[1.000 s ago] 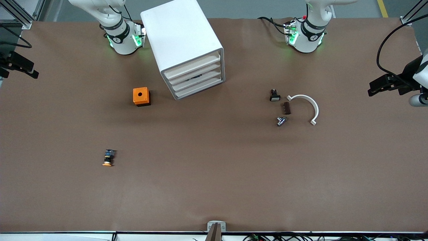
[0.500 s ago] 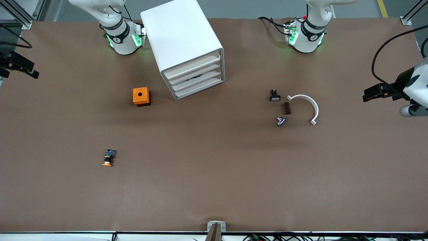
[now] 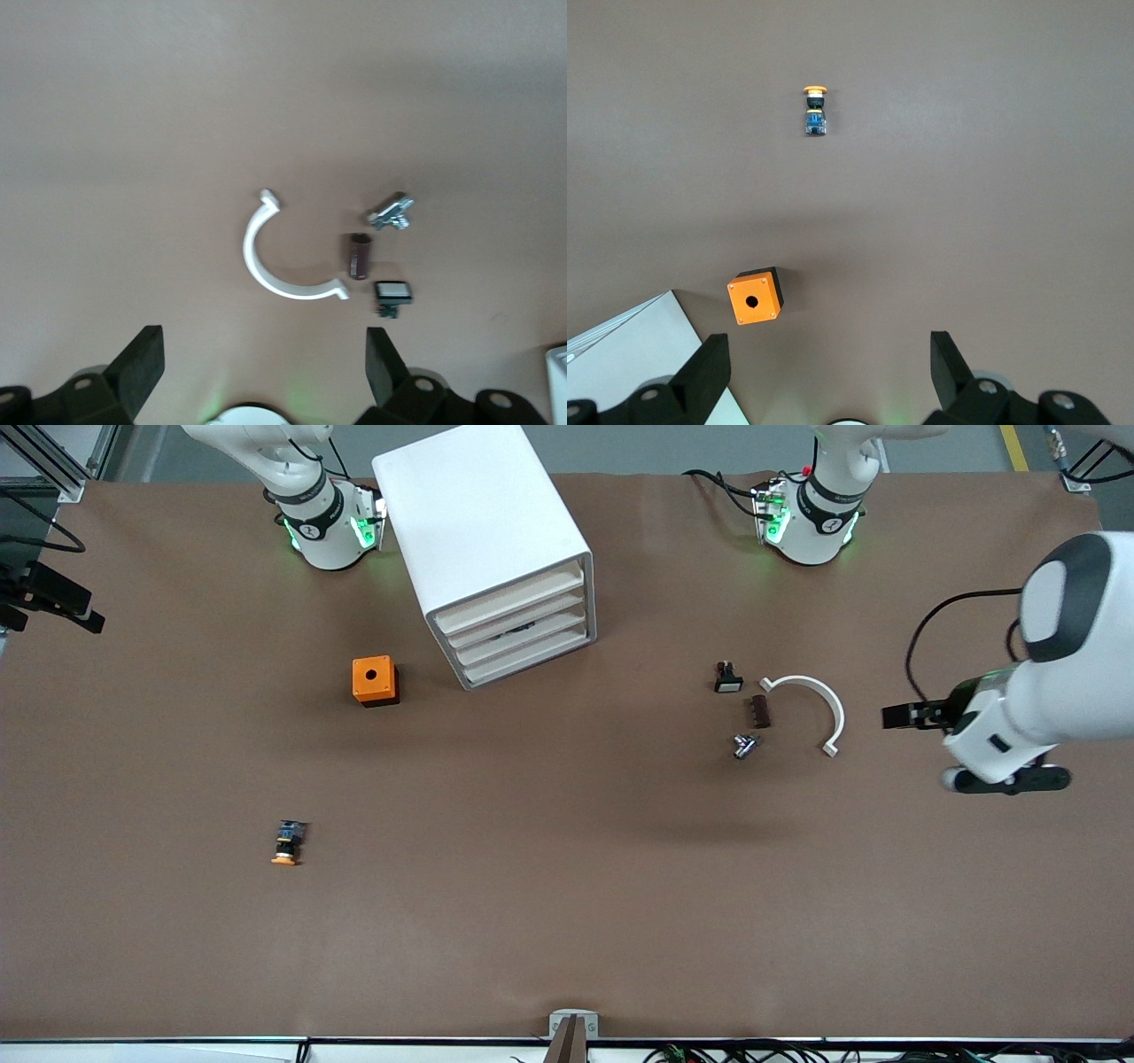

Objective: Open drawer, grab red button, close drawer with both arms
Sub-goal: 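Reach the left gripper to the white cabinet's drawer handle, then grasp the drawer handle with the left gripper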

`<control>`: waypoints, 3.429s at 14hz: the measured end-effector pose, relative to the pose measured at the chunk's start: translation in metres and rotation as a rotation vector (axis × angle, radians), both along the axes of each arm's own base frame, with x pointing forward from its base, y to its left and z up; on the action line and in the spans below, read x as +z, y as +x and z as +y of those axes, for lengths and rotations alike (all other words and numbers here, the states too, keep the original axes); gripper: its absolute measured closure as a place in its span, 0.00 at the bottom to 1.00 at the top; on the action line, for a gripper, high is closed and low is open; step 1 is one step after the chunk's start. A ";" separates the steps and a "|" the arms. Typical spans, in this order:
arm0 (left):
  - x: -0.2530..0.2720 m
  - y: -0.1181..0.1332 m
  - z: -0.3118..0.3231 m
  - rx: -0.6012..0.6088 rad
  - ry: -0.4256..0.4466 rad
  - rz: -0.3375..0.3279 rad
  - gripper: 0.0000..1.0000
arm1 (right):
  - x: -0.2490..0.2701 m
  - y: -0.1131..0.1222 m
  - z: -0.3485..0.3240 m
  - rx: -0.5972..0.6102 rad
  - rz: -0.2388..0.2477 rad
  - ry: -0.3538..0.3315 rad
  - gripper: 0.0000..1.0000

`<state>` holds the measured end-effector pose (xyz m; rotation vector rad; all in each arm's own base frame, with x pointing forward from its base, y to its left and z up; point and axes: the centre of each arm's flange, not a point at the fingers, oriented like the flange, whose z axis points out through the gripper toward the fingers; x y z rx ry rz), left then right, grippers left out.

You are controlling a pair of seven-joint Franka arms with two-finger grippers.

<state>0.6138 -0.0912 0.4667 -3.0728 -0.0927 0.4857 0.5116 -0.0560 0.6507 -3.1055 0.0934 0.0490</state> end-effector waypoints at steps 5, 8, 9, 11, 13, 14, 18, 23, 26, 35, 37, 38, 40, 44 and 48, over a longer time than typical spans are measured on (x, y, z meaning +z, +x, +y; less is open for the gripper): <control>-0.040 -0.006 -0.101 0.267 -0.017 0.121 0.00 | 0.000 0.000 0.000 0.000 0.000 0.000 0.00; -0.055 -0.025 -0.170 0.532 0.032 0.253 0.00 | 0.000 0.000 0.000 0.000 0.000 0.000 0.00; -0.059 -0.031 -0.193 0.624 0.041 0.306 0.00 | 0.000 0.000 0.000 0.000 0.000 -0.001 0.00; -0.067 -0.040 -0.225 0.832 0.075 0.438 0.00 | 0.000 0.000 -0.001 0.000 -0.001 -0.005 0.00; -0.085 -0.043 -0.245 1.042 0.145 0.608 0.00 | 0.000 0.000 -0.001 0.000 -0.001 -0.007 0.00; -0.099 -0.044 -0.252 1.133 0.203 0.694 0.00 | 0.000 0.000 -0.001 0.000 -0.001 -0.008 0.00; -0.172 -0.067 -0.288 1.302 0.517 0.911 0.00 | 0.000 0.000 -0.001 0.000 0.000 -0.008 0.00; -0.245 -0.097 -0.317 1.343 0.773 1.095 0.02 | -0.001 0.000 -0.001 0.002 0.002 -0.008 0.00; -0.250 -0.109 -0.334 1.328 0.823 1.130 0.24 | -0.001 0.000 -0.001 0.036 0.002 -0.007 0.00; -0.279 -0.130 -0.353 1.313 0.900 1.198 0.43 | -0.002 0.000 -0.001 0.045 0.003 -0.006 0.00; -0.284 -0.139 -0.364 1.307 0.908 1.191 0.43 | -0.002 0.000 -0.001 0.045 0.004 -0.003 0.00; -0.286 -0.144 -0.370 1.304 0.910 1.190 0.43 | -0.002 0.000 0.000 0.045 0.004 0.002 0.00; -0.287 -0.152 -0.381 1.299 0.912 1.180 0.43 | -0.002 0.000 0.001 0.042 0.003 0.010 0.00; -0.286 -0.167 -0.396 1.277 0.922 1.164 0.46 | -0.002 0.000 0.000 0.039 0.002 0.011 0.00; -0.290 -0.183 -0.408 1.271 0.970 1.145 0.54 | -0.001 0.000 -0.001 0.030 0.001 0.010 0.00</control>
